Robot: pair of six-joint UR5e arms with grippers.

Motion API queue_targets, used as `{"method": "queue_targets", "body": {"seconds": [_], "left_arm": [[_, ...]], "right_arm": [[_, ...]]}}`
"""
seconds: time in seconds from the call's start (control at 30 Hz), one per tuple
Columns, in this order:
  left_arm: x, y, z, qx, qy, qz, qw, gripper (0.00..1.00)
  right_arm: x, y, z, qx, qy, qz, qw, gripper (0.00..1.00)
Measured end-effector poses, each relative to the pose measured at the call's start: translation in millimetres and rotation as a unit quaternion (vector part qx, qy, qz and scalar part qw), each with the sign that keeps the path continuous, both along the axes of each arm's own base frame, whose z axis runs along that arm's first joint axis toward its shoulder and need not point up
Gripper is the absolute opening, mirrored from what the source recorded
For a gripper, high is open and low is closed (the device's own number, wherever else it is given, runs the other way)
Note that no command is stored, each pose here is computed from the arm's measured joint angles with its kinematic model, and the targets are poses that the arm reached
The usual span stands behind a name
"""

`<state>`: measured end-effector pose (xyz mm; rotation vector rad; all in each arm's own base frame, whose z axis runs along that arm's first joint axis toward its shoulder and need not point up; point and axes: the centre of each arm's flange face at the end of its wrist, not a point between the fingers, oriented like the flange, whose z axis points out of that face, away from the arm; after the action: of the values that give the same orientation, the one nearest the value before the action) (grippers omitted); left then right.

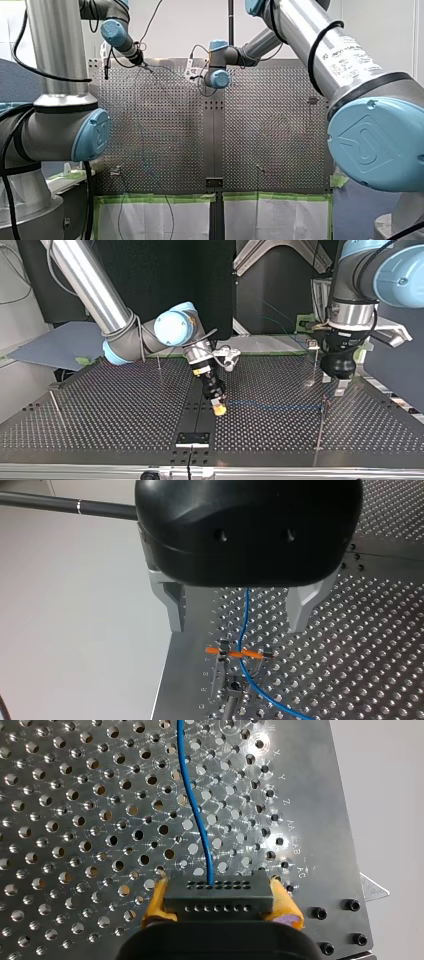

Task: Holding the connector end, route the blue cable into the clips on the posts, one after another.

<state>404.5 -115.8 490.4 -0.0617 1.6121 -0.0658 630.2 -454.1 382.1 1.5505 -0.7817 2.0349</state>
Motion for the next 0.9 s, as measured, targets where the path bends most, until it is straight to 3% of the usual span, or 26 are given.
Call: {"method": "queue_targets", "body": {"seconds": [0.7,0.9], "left_arm": [[1.1,0.8,-0.9,-0.001,0.000,0.007,1.0000,1.00],[1.0,-2.1,-1.5,0.004,0.001,0.000,1.0000,1.00]], "right_arm": [[-1.9,-2.9,-0.7,0.000,0.000,-0.002,1.0000,0.00],[-2.6,-4.0,-1.0,0.000,0.000,-0.003,1.0000,0.00]]}}
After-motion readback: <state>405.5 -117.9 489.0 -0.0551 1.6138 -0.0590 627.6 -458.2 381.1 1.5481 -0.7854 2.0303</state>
